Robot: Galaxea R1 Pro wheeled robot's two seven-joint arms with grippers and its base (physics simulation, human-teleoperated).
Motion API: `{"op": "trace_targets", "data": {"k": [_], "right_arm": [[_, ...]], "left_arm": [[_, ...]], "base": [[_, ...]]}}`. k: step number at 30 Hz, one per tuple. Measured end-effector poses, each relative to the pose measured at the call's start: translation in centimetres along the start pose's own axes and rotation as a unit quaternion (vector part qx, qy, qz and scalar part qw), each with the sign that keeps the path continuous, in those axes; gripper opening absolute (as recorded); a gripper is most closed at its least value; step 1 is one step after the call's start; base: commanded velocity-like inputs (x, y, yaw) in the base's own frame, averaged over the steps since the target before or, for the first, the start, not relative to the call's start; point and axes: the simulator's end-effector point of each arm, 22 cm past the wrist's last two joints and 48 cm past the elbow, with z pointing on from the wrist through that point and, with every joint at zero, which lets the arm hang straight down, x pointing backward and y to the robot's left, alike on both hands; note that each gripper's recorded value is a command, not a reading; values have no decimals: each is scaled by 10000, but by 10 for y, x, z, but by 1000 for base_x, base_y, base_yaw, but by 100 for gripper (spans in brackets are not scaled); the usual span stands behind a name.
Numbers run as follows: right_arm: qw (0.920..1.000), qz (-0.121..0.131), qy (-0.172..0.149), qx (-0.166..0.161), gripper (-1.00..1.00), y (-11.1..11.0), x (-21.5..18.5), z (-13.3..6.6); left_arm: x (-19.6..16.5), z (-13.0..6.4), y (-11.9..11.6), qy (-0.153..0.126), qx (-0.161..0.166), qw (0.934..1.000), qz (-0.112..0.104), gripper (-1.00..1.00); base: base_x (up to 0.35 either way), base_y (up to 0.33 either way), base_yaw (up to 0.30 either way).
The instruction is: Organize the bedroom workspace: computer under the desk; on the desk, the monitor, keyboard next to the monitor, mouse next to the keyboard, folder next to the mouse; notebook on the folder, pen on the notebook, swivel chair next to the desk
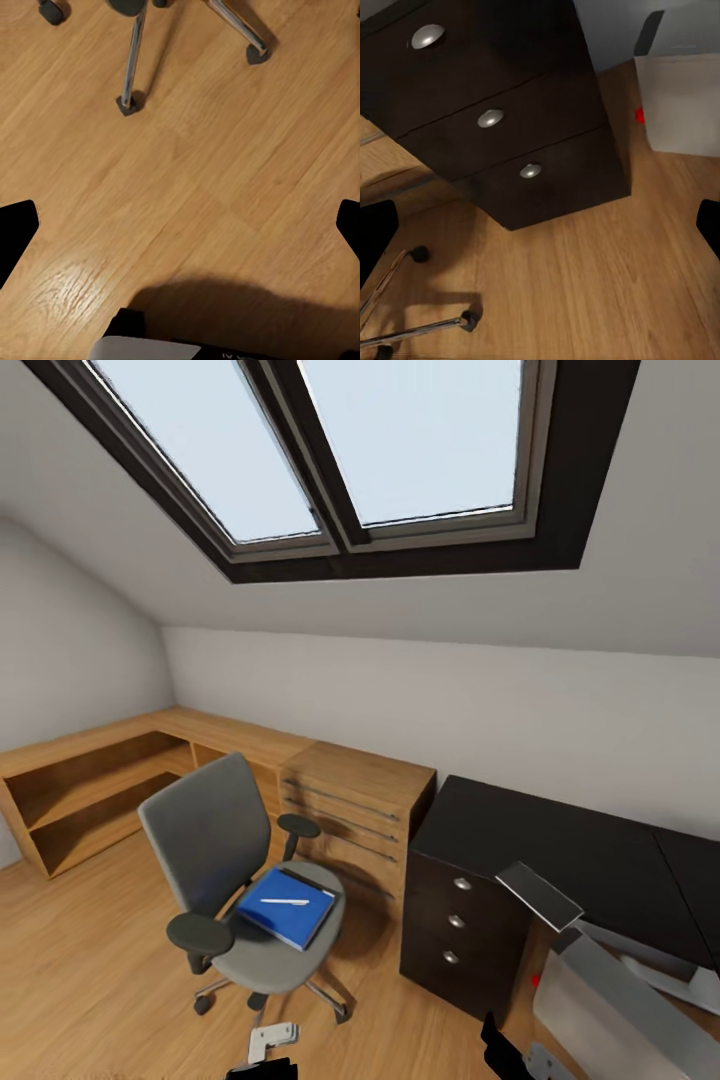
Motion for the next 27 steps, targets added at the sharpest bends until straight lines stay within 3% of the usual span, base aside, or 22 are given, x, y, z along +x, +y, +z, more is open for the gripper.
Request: {"op": "trace_targets", "data": {"k": [10,27], "right_arm": [[10000,-1,-6,-1,100,2,-7,-7],[10000,-8,21,12,100,1,-5,-7]], "left_arm": [[-2,-10,1,-1,4,10000,-1,100],[0,-9,1,20,0,10000,1,100]], "base": [[0,0,263],[0,0,273]]}}
